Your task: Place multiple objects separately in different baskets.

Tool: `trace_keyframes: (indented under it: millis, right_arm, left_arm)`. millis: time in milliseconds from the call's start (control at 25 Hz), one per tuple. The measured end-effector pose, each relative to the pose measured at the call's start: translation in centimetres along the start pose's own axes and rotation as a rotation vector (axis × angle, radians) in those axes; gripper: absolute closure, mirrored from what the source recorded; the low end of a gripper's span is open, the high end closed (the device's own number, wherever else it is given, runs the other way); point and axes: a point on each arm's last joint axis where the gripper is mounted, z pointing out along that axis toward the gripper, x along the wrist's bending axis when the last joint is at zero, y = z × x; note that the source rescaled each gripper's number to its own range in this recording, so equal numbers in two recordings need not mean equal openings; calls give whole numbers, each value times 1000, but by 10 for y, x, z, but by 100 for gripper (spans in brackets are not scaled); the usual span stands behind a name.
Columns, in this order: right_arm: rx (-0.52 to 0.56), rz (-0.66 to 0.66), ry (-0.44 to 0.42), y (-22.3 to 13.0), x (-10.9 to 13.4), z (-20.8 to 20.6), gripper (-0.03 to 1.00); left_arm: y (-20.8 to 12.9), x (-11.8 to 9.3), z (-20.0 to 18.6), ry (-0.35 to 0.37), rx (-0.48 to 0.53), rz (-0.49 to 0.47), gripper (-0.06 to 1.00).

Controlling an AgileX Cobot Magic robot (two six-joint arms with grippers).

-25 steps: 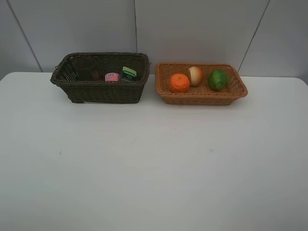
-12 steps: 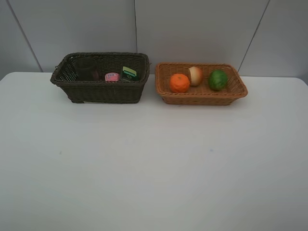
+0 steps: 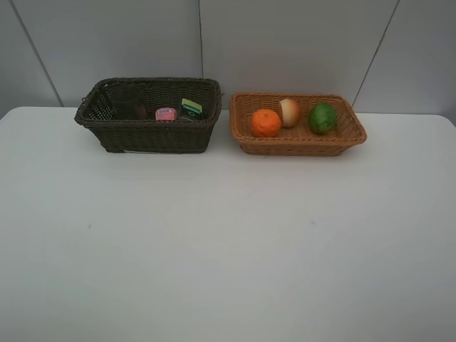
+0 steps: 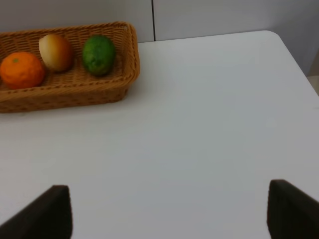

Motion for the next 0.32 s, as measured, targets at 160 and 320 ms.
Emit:
trace_keyframes:
  millis: [160, 320]
  right_arm:
    - [0, 0, 0, 0, 0, 0, 31]
    - [0, 0, 0, 0, 0, 0, 31]
  left_arm:
    - [0, 0, 0, 0, 0, 0, -6]
    - [0, 0, 0, 14, 0, -9, -6]
